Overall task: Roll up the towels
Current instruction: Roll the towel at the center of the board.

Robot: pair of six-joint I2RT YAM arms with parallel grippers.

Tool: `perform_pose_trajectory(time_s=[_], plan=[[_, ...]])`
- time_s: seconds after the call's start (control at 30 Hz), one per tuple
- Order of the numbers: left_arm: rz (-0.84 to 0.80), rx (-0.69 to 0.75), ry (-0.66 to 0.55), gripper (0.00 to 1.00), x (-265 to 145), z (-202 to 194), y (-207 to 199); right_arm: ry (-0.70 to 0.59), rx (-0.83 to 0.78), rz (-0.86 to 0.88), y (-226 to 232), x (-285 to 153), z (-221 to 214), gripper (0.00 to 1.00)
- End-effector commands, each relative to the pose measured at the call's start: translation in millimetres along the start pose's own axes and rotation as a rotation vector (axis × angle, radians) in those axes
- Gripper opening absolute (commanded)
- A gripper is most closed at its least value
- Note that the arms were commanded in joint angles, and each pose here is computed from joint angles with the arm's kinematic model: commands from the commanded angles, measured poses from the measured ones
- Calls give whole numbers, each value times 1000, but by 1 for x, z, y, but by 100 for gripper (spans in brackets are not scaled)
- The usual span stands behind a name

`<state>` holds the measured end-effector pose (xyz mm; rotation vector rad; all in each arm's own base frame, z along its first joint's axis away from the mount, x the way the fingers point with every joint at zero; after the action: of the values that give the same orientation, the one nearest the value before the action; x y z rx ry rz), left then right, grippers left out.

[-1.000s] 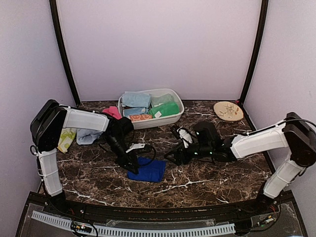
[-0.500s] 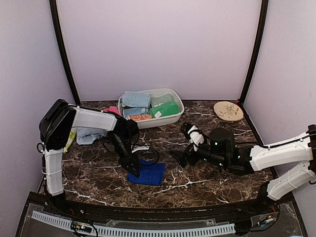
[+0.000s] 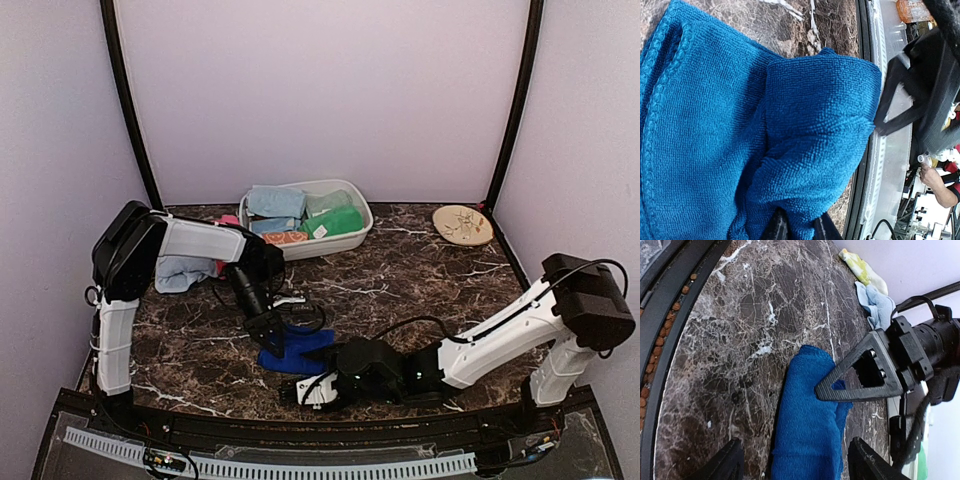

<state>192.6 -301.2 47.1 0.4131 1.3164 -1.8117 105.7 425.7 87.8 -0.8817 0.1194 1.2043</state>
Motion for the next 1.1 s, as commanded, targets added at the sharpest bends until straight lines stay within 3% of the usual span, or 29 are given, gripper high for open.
perform_pose_trajectory(time_s=[0.0,0.17,0.27,0.6,0.8,1.07], plan=[[34,-40,176,20,32,-41,28,-25,-174,-32,1,24,14,69],[27,-35,180,22,32,-42,27,17,-146,-40,-7,47,-2,62],[23,-28,173,31,32,-42,25,61,-84,-34,-12,57,-21,60],[89,-4,96,48,14,-39,24,215,302,155,-6,68,-60,44],[247,3,-107,58,-46,-24,29,276,482,281,-5,62,-79,30],[491,67,-280,58,-107,-32,9,296,662,379,-3,58,-87,22]])
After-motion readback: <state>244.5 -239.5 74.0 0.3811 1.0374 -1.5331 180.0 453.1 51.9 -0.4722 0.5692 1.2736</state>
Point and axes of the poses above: each gripper's point midway between its finger pads, its own x axis out along the fingers, its own y axis along the line the jaws close on, z = x × y, the point moved 1 cm from there along -x, back along the fingers, and after that the axes turned 13 degrees about x, right-handed, at the moved point
